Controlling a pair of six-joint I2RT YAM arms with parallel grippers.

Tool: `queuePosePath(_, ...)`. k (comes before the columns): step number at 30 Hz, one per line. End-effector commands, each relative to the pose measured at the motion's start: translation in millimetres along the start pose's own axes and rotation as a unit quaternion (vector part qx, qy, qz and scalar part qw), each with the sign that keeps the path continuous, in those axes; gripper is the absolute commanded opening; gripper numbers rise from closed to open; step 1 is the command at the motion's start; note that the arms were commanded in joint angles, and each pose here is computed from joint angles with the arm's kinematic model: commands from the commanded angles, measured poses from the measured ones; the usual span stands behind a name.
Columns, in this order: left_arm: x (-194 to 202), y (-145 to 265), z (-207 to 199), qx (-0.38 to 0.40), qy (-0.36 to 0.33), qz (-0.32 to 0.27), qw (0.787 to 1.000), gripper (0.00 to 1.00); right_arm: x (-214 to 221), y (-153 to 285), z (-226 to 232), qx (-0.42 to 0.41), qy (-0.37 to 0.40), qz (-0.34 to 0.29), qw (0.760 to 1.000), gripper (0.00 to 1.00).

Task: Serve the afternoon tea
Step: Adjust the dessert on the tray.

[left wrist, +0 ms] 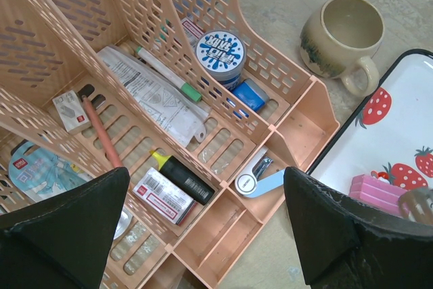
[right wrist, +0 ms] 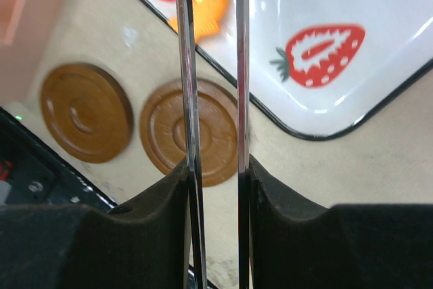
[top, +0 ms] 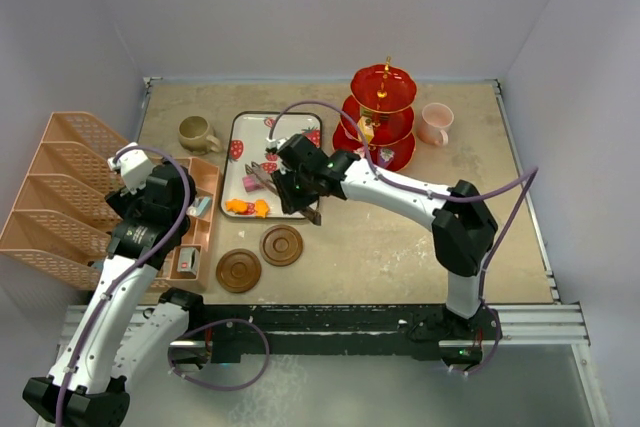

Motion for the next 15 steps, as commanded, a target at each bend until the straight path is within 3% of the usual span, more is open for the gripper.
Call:
queuePosePath(1,-4.8,0.4,0.4,-0.001,0.016,-0.012,1.0,0.94,-42.3,11.6,4.0,0.004,-0.005,-0.053,0.999,0.34)
queuePosePath(7,-5.4,0.6,0.9,-0.003,0.017,-0.013,1.0,0.94,-45.4,-8.2,2.5,0.009,-0.001,-0.037,0.999,0.34)
queuePosePath(15,-5.7,1.1,1.3,-0.002,0.018,-0.014,1.0,0.94,-15.8,-23.7,1.0,0.003,0.003,-0.002,1.0,0.34)
Point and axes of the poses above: each gripper's point midway between its finger pads, its own y axis back along the fingers, its own z axis along the line the jaws close on, x = y × z, the point moved 1 cm from there along y, back along the fingers, and after that the axes turned 12 degrees about y, right-handed, at the moved point
